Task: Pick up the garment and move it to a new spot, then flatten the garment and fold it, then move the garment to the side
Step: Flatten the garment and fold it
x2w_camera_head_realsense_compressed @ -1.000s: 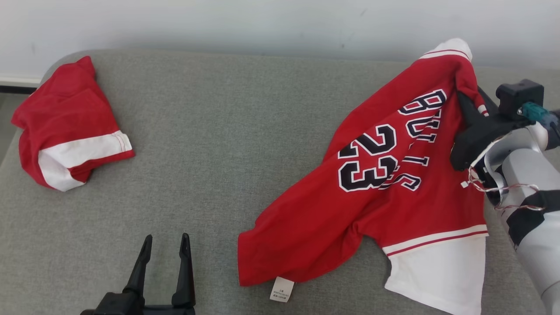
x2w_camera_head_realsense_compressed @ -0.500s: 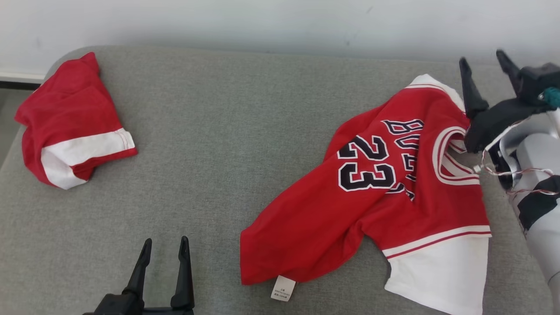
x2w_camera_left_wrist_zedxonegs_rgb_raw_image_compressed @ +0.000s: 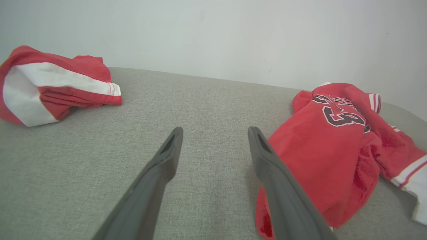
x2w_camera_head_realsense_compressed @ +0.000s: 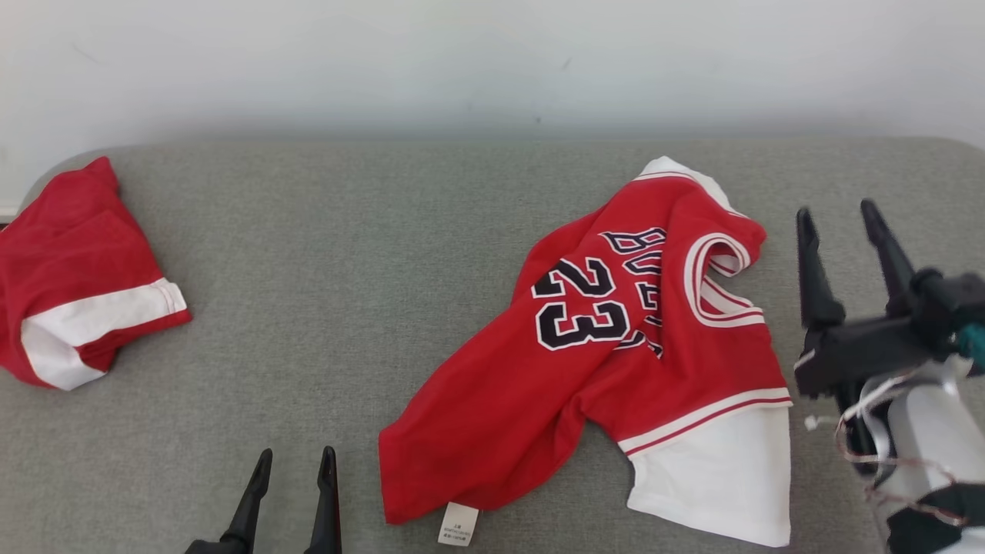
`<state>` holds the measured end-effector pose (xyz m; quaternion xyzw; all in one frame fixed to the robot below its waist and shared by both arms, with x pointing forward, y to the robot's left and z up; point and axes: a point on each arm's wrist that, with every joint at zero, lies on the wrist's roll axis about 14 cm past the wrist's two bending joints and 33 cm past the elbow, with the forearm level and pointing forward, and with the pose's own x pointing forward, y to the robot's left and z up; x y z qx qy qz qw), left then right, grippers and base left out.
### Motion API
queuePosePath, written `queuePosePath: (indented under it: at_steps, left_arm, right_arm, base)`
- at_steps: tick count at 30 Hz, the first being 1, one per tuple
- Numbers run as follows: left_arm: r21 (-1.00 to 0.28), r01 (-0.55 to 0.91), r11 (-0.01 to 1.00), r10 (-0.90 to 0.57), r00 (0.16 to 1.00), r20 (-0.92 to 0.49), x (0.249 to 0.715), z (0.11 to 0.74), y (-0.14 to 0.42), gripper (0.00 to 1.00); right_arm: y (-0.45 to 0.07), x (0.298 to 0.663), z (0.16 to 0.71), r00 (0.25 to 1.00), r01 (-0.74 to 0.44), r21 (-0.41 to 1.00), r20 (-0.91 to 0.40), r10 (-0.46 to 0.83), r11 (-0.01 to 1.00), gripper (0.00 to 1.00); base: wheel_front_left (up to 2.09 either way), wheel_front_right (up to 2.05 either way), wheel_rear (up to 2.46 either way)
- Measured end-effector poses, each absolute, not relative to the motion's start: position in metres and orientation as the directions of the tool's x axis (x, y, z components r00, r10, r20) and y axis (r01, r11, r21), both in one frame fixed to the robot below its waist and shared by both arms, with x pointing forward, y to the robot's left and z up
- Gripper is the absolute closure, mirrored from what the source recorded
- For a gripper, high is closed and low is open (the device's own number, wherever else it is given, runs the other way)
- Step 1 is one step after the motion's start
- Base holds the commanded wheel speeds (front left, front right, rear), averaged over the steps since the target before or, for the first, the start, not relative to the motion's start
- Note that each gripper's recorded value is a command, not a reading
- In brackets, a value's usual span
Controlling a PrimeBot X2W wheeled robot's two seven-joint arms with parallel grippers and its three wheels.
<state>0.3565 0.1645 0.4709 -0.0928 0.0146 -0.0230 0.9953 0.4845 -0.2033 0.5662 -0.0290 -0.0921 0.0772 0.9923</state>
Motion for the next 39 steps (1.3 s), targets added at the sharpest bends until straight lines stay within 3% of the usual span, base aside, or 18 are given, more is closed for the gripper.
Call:
queuePosePath:
  at_steps: [11,24,39]
  left_arm:
    - [-0.194,0.125,0.973,-0.136,0.99,-0.043,0.358,0.464,0.138,0.0]
    - [-0.211,0.18,0.961,-0.206,0.973,-0.108,0.351,0.444,0.116,0.0]
    - [-0.25,0.208,0.946,-0.265,0.938,-0.222,0.339,0.408,0.099,0.0]
  right_arm:
    - [-0.199,0.426,0.532,0.984,-0.104,0.014,0.145,0.101,0.994,0.0]
    - [-0.172,0.375,0.471,0.995,-0.1,0.105,-0.018,0.102,0.989,0.0]
    - [-0.154,0.362,0.451,0.988,-0.121,0.128,-0.081,0.132,0.984,0.0]
  base:
    - [0.0,0.0,0.0]
    - [0.0,0.0,0.0]
    - [0.0,0.0,0.0]
